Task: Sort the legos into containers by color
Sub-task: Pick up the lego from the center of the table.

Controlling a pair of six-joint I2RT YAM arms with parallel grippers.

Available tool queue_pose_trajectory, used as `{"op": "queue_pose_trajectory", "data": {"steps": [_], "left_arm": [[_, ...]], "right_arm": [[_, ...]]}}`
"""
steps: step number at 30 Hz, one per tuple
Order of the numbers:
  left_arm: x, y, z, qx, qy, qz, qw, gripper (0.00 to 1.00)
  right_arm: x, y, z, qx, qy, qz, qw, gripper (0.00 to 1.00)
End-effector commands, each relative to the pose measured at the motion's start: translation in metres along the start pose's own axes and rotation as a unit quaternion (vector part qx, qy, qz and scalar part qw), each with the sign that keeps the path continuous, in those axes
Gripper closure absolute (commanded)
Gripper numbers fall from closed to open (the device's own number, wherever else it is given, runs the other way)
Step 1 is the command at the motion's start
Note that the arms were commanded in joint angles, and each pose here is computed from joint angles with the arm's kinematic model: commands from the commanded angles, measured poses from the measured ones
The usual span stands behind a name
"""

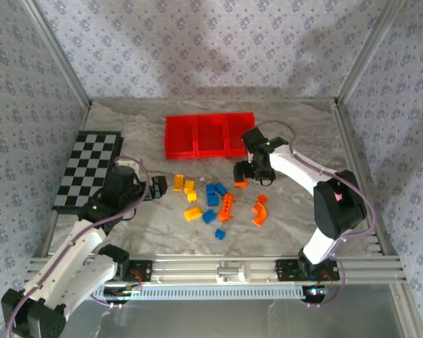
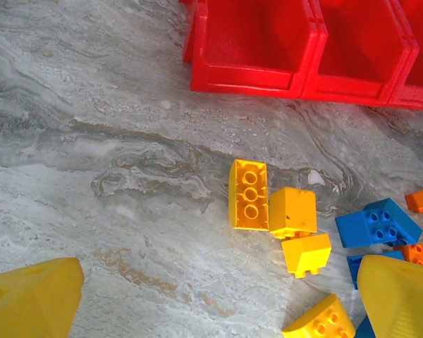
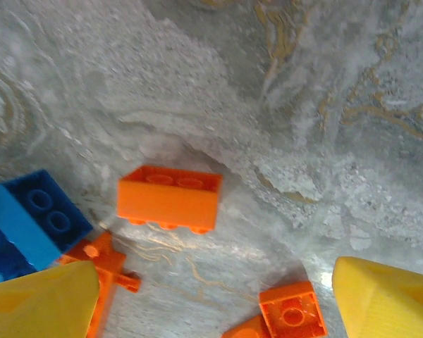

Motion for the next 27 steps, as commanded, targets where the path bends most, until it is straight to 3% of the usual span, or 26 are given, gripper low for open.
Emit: {"op": "queue_pose_trajectory", "data": {"steps": [1, 17, 27], "left_arm": [[-0.005, -0.005, -0.008, 0.012, 0.001, -0.003, 1.000, 0.00], [-0.002, 0.002, -0.013, -0.007, -0.008, -0.002, 1.000, 0.00], [-0.002, 0.003, -0.016, -0.008, -0.018, -0.004, 1.000, 0.00]], "right_arm": [[-0.006, 0.006, 0.003, 0.023, 0.004, 0.018, 1.000, 0.09], [-0.007, 0.021, 0.040, 0.072, 0.035, 0.056, 0.995, 0.07], [-0.007, 0.020, 0.057, 0.069, 0.047, 0.064, 0.994, 0.13]]}}
Point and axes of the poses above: each hand's point on the last joint's axis, 136 mm out from that joint toward the fingers, its own z axis out along the fingers, its own y axis along the line the jaws close on, x = y × z, the point moved 5 cm from there along -z, back along the fingers, and after that the axes turned 6 degrees about z, right-handed, at the moved point
